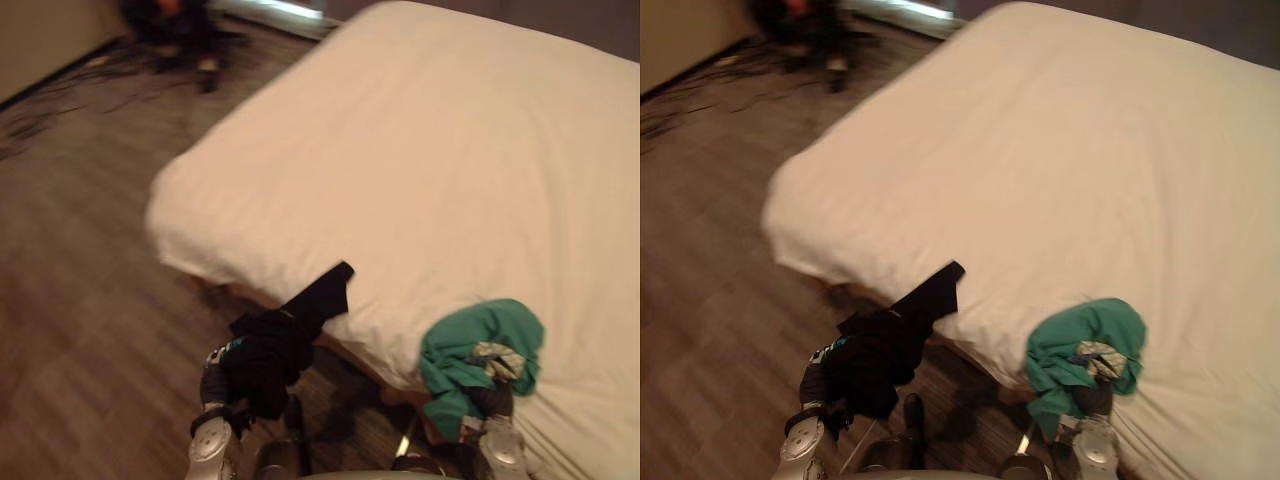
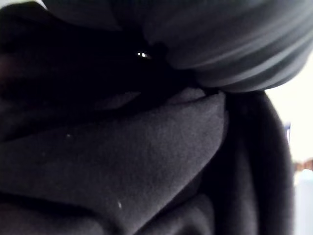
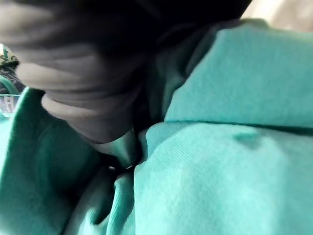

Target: Tidy the bed and pick cloth on bed and put in laundry

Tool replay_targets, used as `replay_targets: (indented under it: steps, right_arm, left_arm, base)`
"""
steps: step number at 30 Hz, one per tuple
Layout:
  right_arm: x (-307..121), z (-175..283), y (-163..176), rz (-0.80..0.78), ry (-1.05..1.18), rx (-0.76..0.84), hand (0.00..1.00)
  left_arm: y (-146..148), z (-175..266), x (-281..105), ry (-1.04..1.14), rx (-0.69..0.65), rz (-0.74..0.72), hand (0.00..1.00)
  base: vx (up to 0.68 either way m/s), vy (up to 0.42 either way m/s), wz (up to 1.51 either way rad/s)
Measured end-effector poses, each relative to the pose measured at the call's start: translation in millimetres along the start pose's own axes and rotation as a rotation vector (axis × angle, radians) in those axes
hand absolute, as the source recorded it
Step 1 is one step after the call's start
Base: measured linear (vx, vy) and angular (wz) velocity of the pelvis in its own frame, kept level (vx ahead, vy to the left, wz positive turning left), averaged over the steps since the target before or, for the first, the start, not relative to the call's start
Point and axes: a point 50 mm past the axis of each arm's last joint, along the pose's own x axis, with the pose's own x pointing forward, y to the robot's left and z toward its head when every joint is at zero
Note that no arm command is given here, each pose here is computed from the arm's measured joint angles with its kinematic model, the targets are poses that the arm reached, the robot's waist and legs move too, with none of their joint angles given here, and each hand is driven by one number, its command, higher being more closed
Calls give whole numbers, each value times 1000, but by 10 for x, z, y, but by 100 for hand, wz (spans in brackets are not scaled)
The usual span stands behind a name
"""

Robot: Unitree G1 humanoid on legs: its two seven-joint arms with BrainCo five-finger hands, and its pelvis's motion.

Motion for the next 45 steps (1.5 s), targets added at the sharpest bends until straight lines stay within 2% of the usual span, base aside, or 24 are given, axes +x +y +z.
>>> replay_targets:
  steps: [7, 11, 14, 16, 18, 20, 23, 24, 28, 32, 39, 45]
  right_arm:
    - [36, 41, -338, -111, -20, -67, 100]
    - [0, 12, -184, -83, -2, -22, 100]
    - [-16, 74, 158, 43, -14, -6, 100]
    - [-27, 161, 366, 123, -38, 28, 100]
    - [-9, 238, 433, 137, -58, 70, 100]
    - [-12, 297, 561, 157, -61, 113, 100]
    - [6, 263, 609, 173, -37, 102, 100]
    - [-77, -21, 399, 121, 56, 111, 100]
    - [-76, -26, 394, 119, 58, 110, 100]
    - [-62, -233, 345, 95, 149, 89, 100]
    - [-45, -640, 169, 48, 359, -11, 100]
    - [71, -511, 132, 59, 307, -71, 100]
  left_arm:
    - [-82, -44, -26, 18, -18, -18, 100]
    - [1, -105, -14, 60, -7, 18, 100]
    - [-20, -82, 8, 57, 22, 22, 100]
    - [-84, -71, 13, 52, 45, -5, 100]
    - [-199, -82, -1, 53, 61, -54, 100]
    - [-179, -11, 34, 15, 77, -59, 100]
    - [-142, -166, 12, 80, 115, -56, 100]
    - [-425, -265, -1, 118, 151, -183, 100]
    - [-422, -267, 0, 119, 151, -182, 100]
    - [-325, -436, 25, 196, 186, -152, 100]
    - [50, -790, 4, 383, 218, -18, 100]
    - [130, -775, 34, 388, 216, 12, 100]
  base:
    - [24, 88, 184]
    - [213, 209, 134]
    - [153, 170, 166]
    - [193, 108, 186]
    - [229, 56, 192]
    - [223, -64, 123]
    - [141, -71, 54]
    - [78, -4, -14]
    - [0, 0, -1]
    - [15, -18, -10]
    - [25, -54, -7]
    - [-1, -94, 20]
